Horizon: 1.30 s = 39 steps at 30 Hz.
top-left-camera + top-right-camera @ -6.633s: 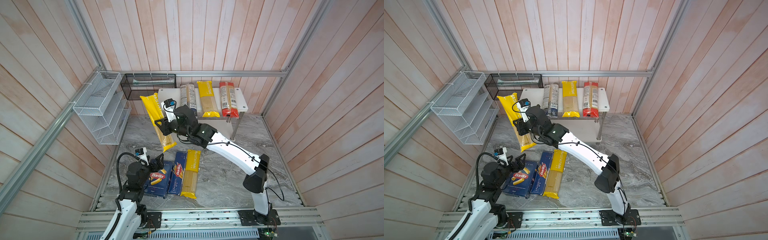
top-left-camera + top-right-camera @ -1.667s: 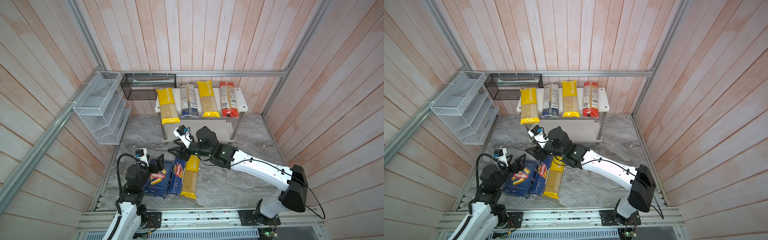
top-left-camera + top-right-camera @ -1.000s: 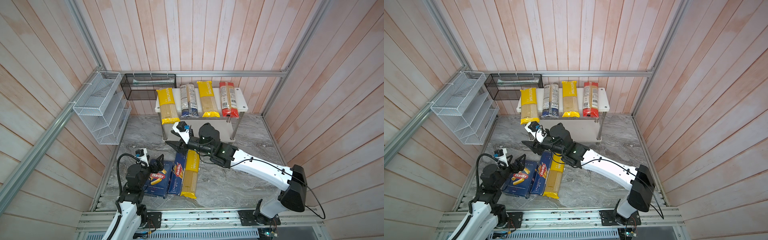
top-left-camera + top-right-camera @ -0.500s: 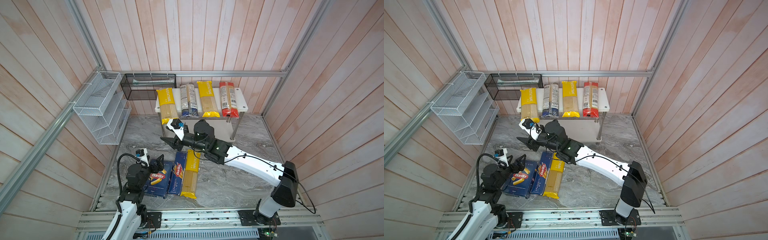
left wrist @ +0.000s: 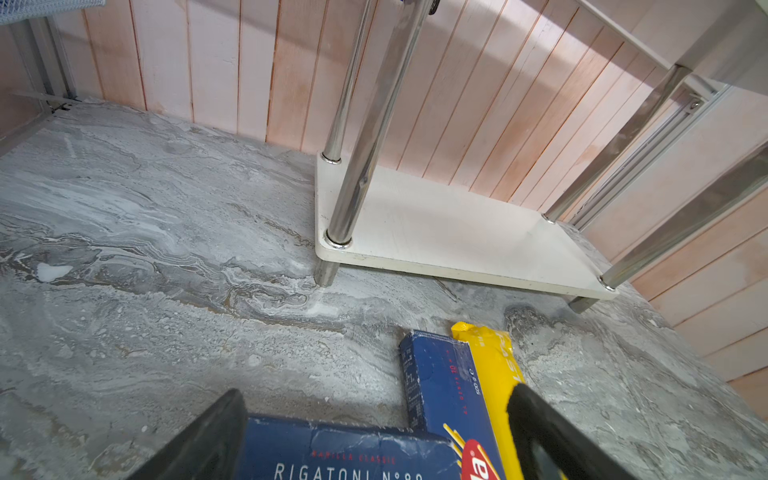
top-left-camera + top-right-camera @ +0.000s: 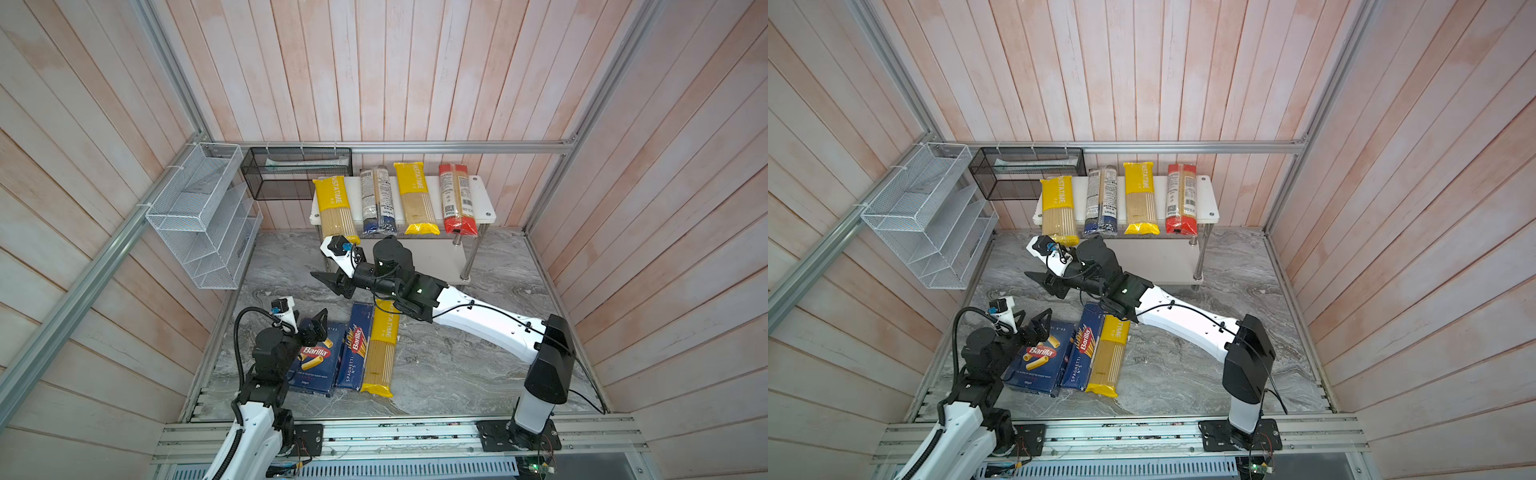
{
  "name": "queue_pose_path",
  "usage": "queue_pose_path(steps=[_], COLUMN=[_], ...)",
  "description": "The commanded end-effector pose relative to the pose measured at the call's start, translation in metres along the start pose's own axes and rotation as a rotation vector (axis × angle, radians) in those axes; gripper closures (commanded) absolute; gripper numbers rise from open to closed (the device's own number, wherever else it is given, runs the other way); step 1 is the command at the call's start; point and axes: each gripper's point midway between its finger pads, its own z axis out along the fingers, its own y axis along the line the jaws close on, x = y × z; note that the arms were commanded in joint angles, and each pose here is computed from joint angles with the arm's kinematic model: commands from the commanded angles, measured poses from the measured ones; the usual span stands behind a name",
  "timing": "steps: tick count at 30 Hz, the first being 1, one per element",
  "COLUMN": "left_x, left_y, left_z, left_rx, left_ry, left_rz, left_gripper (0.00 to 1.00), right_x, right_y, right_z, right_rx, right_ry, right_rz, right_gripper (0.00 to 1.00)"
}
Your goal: Place and organize the pasta boxes and bags onto the shelf
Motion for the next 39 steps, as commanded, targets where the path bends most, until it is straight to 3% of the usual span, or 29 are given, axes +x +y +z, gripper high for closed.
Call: queue_pose_path(steps=[1,25,32,39], left_x=[-0.011,-0.011,-0.010,-0.011], left_y=[0.001,0.002,0.002,0.002], left_z=[-0.002,-0.003,-0.003,-0.003], left_rx=[-0.014,-0.020,-0.021,-0.023], left_ry=[-0.028,-0.033,-0.030,-0.033], left_rz=[0.011,0.010,0.010,0.009], left_gripper=[0.00,0.00,0.00,0.00], right_x=[-0.012,-0.011,-0.022,-0.033], right_y=[0.002,-0.020,0.002,0.036], right_z=[0.009,0.076,0.059,0.015], right_rx=[-0.023,-0.116,-0.096,-0.047], right_ry=[-0.032,-0.025,0.015,0.024], right_rz=[-0.018,-0.026,-0.064,-0.049], right_gripper=[0.44,0.44,0.44,0.44])
